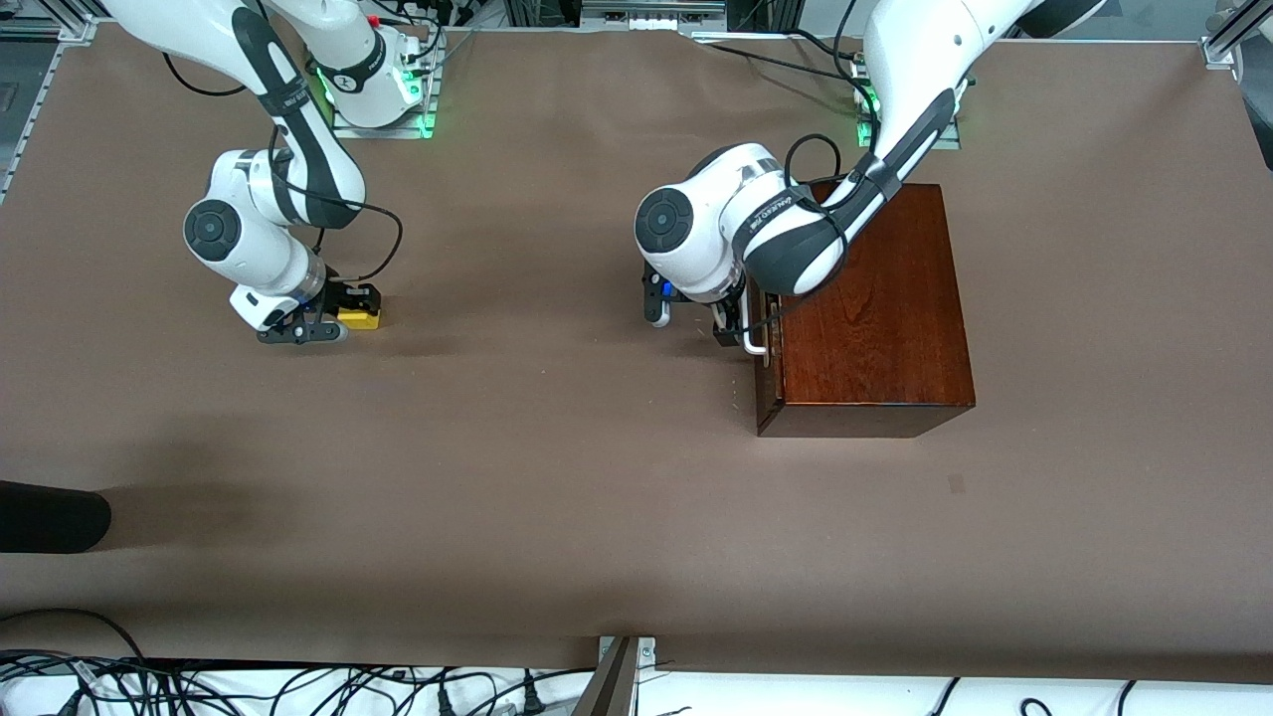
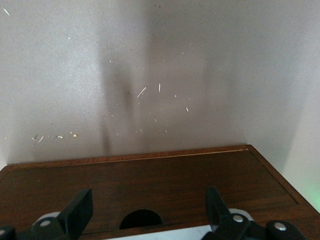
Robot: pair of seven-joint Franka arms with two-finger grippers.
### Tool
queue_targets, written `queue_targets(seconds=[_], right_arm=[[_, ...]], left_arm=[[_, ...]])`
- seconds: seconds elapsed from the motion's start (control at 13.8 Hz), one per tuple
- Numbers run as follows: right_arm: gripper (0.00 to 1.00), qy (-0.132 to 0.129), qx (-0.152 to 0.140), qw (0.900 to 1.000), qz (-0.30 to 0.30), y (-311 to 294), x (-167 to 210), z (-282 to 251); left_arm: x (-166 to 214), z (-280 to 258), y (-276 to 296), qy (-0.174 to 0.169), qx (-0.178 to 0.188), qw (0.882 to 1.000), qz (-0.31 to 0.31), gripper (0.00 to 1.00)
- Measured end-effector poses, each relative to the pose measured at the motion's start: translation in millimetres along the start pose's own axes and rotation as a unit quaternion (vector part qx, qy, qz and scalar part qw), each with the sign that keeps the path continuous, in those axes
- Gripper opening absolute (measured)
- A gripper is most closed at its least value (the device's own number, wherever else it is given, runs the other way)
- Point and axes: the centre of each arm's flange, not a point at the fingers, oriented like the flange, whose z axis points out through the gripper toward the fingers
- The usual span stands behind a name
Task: Open drawer, take yellow block, close drawer
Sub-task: 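Open the right gripper to release the cube on the table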
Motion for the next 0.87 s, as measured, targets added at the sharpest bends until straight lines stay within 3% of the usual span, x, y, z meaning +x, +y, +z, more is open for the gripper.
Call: queue_targets(seconds=[0.14, 0.36, 0.58, 0.87], right_arm=[[0.99, 0.017, 0.003, 1.0, -0.003, -2.4, 8.6, -19.9], [1.0, 0.024, 0.013, 1.0, -0.008, -8.9, 27.5, -86.9], [1.0, 0.006, 0.026, 0.999, -0.027, -19.0, 51.3, -201.9], [1.0, 0.019, 0.031, 0.998, -0.056, -26.5, 59.8, -303.3]], left_arm=[[0.0, -16.0, -0.1, 0.016, 0.0, 1.0, -0.004, 1.0], [-30.1, -92.2, -2.8, 0.088, -0.019, 0.994, -0.057, 1.0], [-138.2, -151.7, -21.8, 0.103, -0.029, 0.984, -0.14, 1.0], [-288.9, -170.8, -54.2, 0.111, -0.024, 0.959, -0.259, 1.0]])
